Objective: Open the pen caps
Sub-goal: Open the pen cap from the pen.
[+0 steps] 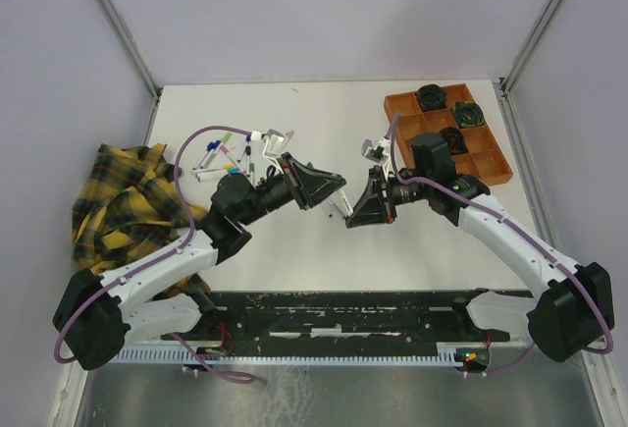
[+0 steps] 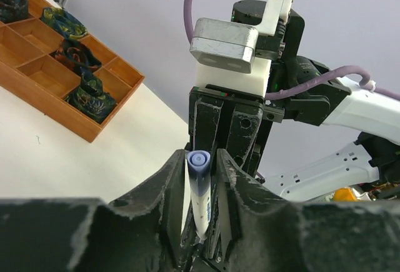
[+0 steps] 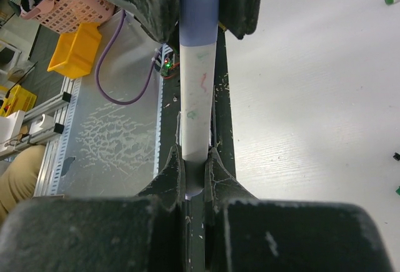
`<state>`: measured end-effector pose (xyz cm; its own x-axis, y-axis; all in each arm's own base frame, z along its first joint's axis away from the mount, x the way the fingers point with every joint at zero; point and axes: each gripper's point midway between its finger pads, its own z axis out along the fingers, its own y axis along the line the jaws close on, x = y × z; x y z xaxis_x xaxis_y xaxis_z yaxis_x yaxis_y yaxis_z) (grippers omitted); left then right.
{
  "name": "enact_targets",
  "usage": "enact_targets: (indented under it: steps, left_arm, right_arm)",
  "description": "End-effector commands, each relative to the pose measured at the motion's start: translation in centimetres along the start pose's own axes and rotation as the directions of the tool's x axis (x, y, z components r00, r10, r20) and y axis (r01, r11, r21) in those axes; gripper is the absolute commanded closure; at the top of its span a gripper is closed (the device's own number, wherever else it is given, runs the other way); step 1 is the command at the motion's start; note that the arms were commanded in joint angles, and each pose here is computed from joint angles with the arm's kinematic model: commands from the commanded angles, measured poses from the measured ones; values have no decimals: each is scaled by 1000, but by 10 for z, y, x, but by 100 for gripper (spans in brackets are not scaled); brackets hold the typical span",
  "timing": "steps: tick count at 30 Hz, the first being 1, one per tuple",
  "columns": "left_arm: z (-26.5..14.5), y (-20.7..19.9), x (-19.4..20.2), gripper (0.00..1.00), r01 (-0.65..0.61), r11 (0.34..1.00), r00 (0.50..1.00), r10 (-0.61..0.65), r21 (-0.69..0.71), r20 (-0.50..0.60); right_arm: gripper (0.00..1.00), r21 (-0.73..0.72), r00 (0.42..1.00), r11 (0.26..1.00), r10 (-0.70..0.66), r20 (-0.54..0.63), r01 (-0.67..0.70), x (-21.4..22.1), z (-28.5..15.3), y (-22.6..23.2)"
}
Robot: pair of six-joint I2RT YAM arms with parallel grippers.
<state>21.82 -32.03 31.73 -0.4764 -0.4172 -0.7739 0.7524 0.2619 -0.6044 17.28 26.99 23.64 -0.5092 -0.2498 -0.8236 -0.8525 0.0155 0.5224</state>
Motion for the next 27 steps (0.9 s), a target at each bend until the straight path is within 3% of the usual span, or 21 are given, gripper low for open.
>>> enact_targets:
  steps: [1,5,6,8,11,13,20,27]
  left_arm:
    - [4,-20,-18,72,2,998,999,-4,67,32]
    - [5,-23,-16,96,-1,996,1000,-1,84,22]
    - [5,-22,-14,97,-2,996,1000,0,86,18]
    - [4,-21,-13,97,-2,996,1000,0,89,20]
    - [2,-17,-12,97,1,997,999,-4,83,41]
    - [0,-15,-11,97,12,996,998,-17,86,62]
    - [-4,-8,-9,97,52,994,990,-64,97,124]
    - [-3,-7,-6,97,72,991,985,-89,111,150]
  right_arm:
    - [100,-31,997,997,-73,26,73,-18,-2,8]
    - [100,-28,997,997,-72,26,73,-19,-2,7]
    - [100,-27,997,997,-73,27,74,-19,-3,7]
    - [94,-24,997,997,-74,28,74,-20,-3,7]
    - [73,-13,997,998,-58,41,58,-24,-5,4]
    - [67,-8,998,1000,-26,62,26,-28,-6,3]
    - [59,18,991,1000,-9,131,6,-36,-7,-3]
    - [59,32,987,999,10,159,-15,-36,-4,-10]
